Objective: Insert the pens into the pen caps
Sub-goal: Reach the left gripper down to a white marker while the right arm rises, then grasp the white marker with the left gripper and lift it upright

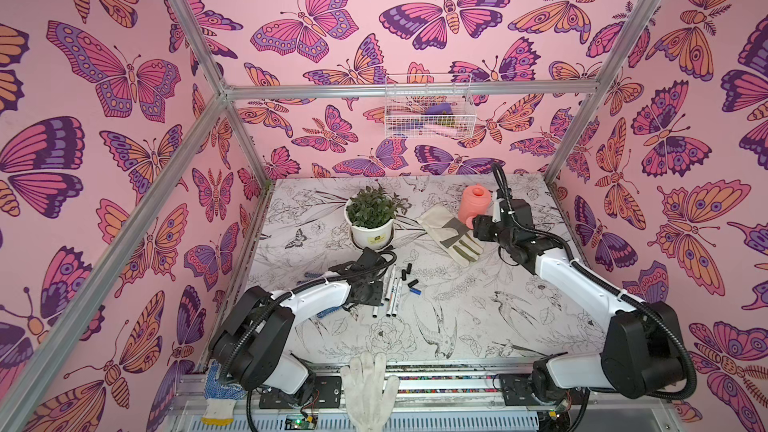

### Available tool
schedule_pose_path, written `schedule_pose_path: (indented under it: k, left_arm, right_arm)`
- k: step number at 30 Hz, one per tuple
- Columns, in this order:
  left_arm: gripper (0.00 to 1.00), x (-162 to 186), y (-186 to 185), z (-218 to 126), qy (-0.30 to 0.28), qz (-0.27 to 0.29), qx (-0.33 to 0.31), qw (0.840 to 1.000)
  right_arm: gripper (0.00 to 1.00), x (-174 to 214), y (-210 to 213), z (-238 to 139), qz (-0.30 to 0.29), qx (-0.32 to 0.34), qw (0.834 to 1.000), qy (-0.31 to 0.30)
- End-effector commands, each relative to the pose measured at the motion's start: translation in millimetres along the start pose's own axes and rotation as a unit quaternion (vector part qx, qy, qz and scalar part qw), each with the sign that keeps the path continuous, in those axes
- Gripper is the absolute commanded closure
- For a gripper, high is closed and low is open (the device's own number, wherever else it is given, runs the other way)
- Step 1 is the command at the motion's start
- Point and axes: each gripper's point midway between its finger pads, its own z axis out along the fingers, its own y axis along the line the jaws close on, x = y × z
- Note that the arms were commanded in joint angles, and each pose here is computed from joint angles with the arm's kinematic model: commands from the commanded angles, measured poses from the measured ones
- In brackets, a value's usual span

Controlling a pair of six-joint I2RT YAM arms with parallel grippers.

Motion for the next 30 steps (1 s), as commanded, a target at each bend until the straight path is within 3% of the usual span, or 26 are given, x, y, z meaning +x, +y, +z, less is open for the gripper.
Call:
schedule_pose_path:
  k: [1, 9, 15, 30]
  left_arm:
    - [0.52, 10.0, 10.1, 1.7, 0.026, 0.004, -0.027, 0.999]
    - [0.59, 20.4, 23.8, -1.4, 0.059, 0.012, -0.079, 0.995]
    - [0.61, 29.0, 18.8, 2.4, 0.086, 0.015, -0.077, 0.993]
    - [0.65, 20.0, 7.2, 8.5, 0.082, 0.053, -0.097, 0.991]
  right_arm:
    - [0.31, -9.5, 5.8, -5.9, 0.004, -0.006, 1.0, -0.007]
    - [0.31, -9.1, 7.5, -4.3, 0.012, -0.01, 1.0, -0.005]
    - [0.31, -8.0, 6.7, -3.5, 0.012, -0.007, 1.0, -0.003]
    - [0.32, -8.3, 4.0, -3.9, 0.014, 0.002, 1.0, -0.001]
